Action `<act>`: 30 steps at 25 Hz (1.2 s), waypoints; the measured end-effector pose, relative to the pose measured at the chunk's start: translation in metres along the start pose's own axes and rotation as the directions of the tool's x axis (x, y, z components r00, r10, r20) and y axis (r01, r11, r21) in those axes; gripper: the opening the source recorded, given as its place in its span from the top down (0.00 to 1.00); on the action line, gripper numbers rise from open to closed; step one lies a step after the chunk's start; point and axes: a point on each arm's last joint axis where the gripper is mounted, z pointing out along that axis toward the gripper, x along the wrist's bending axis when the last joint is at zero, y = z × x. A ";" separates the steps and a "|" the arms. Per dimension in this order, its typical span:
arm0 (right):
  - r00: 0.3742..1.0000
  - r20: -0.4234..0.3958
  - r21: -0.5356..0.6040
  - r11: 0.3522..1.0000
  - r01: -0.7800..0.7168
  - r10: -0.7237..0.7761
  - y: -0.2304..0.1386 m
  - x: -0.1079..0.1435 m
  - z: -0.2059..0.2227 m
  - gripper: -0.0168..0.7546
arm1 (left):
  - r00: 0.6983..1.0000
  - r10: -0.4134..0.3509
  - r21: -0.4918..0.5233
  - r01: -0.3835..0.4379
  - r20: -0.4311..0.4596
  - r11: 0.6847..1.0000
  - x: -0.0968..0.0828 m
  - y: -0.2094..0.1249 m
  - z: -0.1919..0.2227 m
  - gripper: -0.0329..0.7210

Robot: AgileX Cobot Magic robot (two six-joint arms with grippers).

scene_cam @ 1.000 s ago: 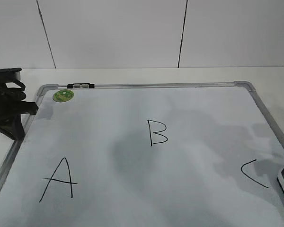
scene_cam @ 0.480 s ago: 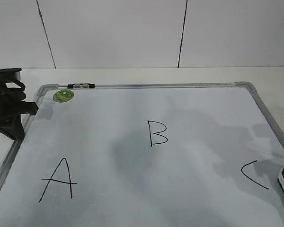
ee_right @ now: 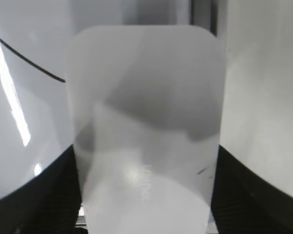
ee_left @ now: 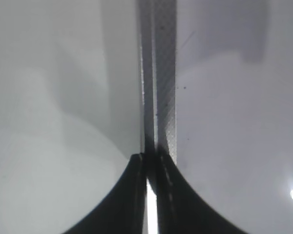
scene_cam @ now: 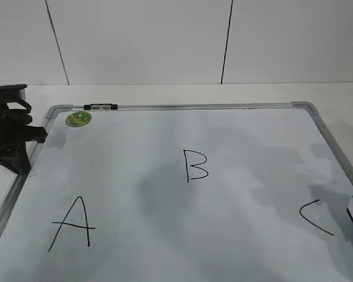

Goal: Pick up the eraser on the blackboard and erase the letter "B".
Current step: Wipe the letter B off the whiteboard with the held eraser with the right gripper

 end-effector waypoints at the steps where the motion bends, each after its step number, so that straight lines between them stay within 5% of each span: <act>1: 1.000 -0.007 -0.005 1.000 -0.003 0.003 0.001 0.001 -0.003 0.28 | 1.000 0.000 0.000 0.000 0.000 1.000 0.000 0.000 0.000 0.93; 12: 0.996 -0.069 -0.149 0.987 0.053 -0.064 0.050 0.034 -0.079 0.28 | 1.000 0.001 0.002 -0.001 -0.001 1.000 0.000 0.000 0.000 0.93; 22: 0.966 -0.009 -0.166 0.953 0.252 -0.257 0.131 0.127 -0.061 0.28 | 1.000 0.001 0.005 -0.001 -0.001 1.000 0.000 0.000 0.000 0.93; 30: 0.956 0.001 -0.155 0.944 0.291 -0.295 0.173 0.160 -0.026 0.28 | 1.000 0.002 0.010 -0.002 -0.001 1.000 0.000 0.000 0.000 0.93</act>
